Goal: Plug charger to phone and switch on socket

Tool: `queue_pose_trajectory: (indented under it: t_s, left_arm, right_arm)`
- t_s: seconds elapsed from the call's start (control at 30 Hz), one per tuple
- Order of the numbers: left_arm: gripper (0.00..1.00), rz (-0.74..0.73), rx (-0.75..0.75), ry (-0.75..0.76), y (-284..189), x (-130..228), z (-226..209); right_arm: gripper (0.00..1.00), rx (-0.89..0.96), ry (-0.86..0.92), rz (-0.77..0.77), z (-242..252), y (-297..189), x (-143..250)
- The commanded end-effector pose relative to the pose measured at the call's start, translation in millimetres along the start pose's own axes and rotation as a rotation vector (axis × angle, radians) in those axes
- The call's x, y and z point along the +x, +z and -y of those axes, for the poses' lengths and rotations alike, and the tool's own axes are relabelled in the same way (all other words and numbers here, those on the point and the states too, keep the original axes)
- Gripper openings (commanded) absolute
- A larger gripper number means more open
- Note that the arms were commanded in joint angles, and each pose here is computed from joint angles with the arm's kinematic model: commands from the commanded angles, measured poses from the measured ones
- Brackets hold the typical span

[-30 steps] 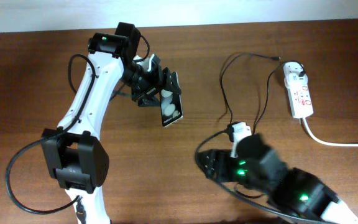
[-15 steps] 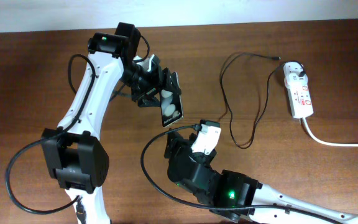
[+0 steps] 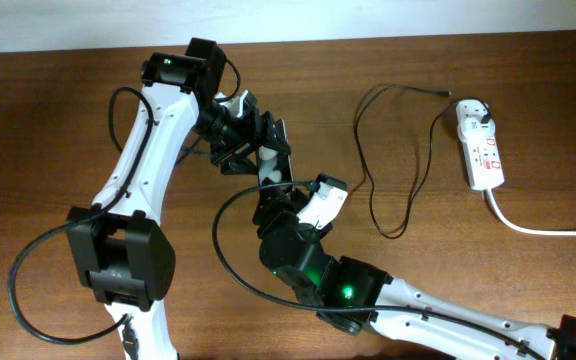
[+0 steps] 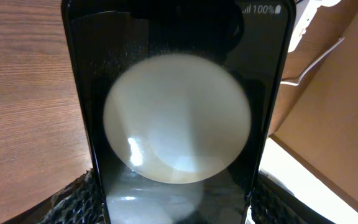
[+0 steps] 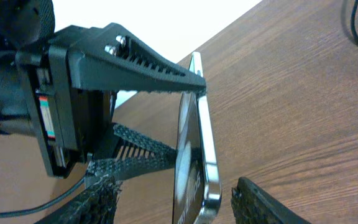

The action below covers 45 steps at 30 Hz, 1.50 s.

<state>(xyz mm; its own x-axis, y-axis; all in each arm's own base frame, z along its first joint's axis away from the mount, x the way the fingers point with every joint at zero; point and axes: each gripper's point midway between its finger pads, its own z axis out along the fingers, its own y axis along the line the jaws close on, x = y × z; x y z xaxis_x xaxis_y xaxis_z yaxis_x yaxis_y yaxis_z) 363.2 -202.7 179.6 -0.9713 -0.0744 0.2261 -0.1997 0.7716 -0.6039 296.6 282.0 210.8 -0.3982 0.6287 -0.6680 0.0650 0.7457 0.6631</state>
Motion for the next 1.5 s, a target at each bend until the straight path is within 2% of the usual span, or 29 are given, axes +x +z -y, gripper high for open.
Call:
queue_pose_trajectory:
  t_s: [0.0, 0.27, 0.37, 0.53, 0.77, 0.87, 0.97, 1.0, 1.17, 1.33, 1.47]
  left_arm:
    - [0.65, -0.005, 0.038, 0.033, -3, 2, 10]
    - [0.66, -0.007, 0.037, 0.031, -3, 3, 10]
    - [0.65, -0.006, 0.038, 0.031, -3, 3, 10]
    - [0.66, -0.006, 0.037, 0.031, -3, 3, 10]
    - [0.66, -0.006, 0.037, 0.031, -3, 3, 10]
    - [0.72, -0.006, 0.037, 0.031, -3, 3, 10]
    - [0.96, -0.006, 0.037, 0.031, -3, 2, 10]
    - [0.99, -0.006, 0.037, 0.031, -3, 3, 10]
    - [0.99, 0.006, 0.041, 0.020, -8, -2, 5]
    - [0.99, 0.045, 0.053, 0.045, -48, -12, -35]
    - [0.99, 0.112, 0.073, -0.002, -86, -21, -70]
  right_arm:
    - [0.60, 0.009, 0.000, -0.027, 5, 10, 5]
    - [0.46, -0.010, 0.025, -0.027, 2, 27, 15]
    - [0.34, -0.011, 0.033, -0.022, 3, 29, 12]
    - [0.22, -0.017, 0.035, -0.028, 1, 29, 13]
    - [0.10, -0.023, 0.035, -0.042, 0, 29, 16]
    - [0.09, -0.023, 0.035, -0.041, 0, 29, 15]
    - [0.08, -0.024, 0.036, -0.040, 0, 28, 15]
    - [0.07, -0.026, 0.038, -0.039, -1, 28, 14]
    - [0.06, -0.046, 0.058, -0.025, -7, 19, 1]
    - [0.04, -0.046, 0.063, -0.039, -7, -5, -19]
    - [0.04, -0.008, 0.249, -0.150, 6, -30, -19]
